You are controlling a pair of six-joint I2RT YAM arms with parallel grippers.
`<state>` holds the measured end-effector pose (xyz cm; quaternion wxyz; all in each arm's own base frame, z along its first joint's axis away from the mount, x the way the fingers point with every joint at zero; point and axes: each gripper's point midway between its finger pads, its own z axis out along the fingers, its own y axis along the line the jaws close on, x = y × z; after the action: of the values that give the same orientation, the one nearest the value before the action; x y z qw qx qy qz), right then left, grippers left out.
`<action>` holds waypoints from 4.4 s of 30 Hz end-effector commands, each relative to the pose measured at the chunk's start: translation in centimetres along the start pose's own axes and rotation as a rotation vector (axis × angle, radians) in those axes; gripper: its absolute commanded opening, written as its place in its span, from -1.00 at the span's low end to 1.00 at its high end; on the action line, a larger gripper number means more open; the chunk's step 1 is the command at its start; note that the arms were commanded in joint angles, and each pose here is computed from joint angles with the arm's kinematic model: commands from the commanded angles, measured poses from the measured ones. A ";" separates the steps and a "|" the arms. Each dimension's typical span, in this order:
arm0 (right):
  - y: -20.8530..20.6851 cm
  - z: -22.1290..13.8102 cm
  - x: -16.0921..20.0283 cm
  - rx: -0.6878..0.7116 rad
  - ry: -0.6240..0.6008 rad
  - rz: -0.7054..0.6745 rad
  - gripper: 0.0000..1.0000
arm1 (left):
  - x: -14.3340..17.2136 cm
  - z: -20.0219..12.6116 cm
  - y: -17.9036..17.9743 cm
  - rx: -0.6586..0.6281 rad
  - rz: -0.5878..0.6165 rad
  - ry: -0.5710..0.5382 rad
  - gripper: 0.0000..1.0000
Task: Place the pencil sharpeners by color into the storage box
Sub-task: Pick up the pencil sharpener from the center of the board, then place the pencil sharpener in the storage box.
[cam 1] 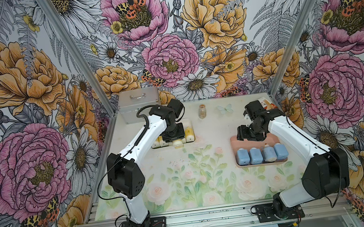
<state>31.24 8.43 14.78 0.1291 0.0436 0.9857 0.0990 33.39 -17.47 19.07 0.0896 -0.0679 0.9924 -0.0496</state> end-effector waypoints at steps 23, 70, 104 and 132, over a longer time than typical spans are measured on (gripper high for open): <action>0.2 -0.2 -0.2 -0.014 -0.026 -0.001 0.34 | -8.0 5.4 1.6 0.023 -0.011 0.103 -0.11; 0.1 0.5 -0.2 -0.016 -0.015 0.003 0.34 | -6.8 12.0 2.5 -0.055 0.035 0.243 -0.11; 0.3 1.0 -0.4 -0.021 -0.009 0.004 0.34 | -5.9 14.1 1.6 -0.085 0.081 0.277 -0.01; 0.4 0.8 -0.3 -0.026 -0.012 0.004 0.34 | -6.7 12.4 1.4 -0.069 0.065 0.234 0.18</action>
<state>31.63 8.63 14.01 0.1298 0.0444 0.9852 0.1031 41.17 -15.73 7.20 -0.0477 -0.0401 0.9980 -0.0115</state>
